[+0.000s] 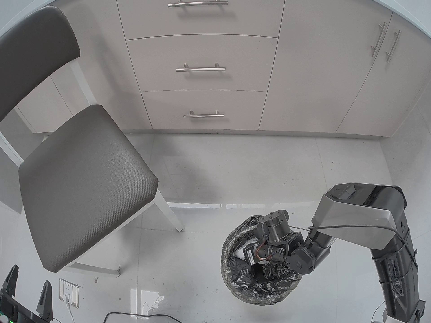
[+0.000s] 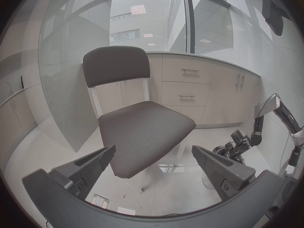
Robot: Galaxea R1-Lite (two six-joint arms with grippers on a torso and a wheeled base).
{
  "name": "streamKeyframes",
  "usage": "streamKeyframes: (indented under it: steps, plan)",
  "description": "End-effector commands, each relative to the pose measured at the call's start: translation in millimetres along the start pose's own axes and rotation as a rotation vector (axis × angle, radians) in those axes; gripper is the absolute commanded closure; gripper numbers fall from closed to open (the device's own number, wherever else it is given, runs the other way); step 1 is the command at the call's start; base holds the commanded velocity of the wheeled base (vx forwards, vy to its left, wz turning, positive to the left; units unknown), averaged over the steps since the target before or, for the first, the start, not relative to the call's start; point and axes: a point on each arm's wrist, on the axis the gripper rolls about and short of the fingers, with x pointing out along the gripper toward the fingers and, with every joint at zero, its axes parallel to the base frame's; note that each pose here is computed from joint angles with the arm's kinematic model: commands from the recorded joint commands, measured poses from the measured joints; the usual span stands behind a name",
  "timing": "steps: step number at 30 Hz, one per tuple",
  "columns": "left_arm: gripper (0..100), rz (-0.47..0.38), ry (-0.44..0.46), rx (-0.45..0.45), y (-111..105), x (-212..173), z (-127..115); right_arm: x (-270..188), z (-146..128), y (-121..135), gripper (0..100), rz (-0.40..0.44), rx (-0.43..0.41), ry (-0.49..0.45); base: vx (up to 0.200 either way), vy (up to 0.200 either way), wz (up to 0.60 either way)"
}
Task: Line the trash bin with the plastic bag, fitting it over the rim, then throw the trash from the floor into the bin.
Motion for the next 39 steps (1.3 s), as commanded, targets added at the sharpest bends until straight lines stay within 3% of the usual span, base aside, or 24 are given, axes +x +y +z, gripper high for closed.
streamKeyframes:
  steps: [1, 6, 13, 17, 20, 25, 29, 33, 37, 39]
  plan:
    - [0, 0.001, 0.001, 0.000, 0, 0, -5, 0, 1, 0, 100, 0.002, 0.012, -0.005, 0.000, 0.000, 0.00]
    - [0, 0.001, 0.000, 0.000, 0, 0, -5, -20, 23, 2, 100, 0.015, 0.082, -0.042, 0.000, 0.000, 0.00]
    - [0, 0.001, 0.000, 0.000, 0, 0, -5, -56, 54, 3, 100, 0.019, 0.197, -0.012, 0.000, 0.000, 0.00]
    - [0, 0.001, 0.000, 0.000, 0, 0, -5, -62, 67, -2, 100, -0.034, 0.215, 0.001, 0.000, 0.000, 0.00]
    - [0, 0.001, 0.001, 0.000, 0, 0, -5, -63, 86, -5, 100, -0.099, 0.299, 0.036, 0.000, 0.000, 0.00]
    - [0, 0.001, 0.001, 0.000, 0, 0, -5, -66, 116, -8, 100, -0.118, 0.353, 0.069, 0.000, 0.000, 0.00]
    - [0, 0.001, 0.000, 0.000, 0, 0, -5, -66, 159, -12, 100, -0.130, 0.412, 0.125, 0.000, 0.000, 0.00]
    - [0, 0.001, 0.000, 0.000, 0, 0, -5, -64, 174, -9, 100, -0.088, 0.452, 0.239, 0.000, 0.000, 0.00]
    - [0, 0.001, 0.001, 0.000, 0, 0, -5, -55, 164, -5, 100, -0.108, 0.458, 0.346, 0.000, 0.000, 0.00]
    - [0, 0.001, 0.001, 0.000, 0, 0, -5, -46, 146, -5, 100, -0.137, 0.444, 0.463, 0.000, 0.000, 0.00]
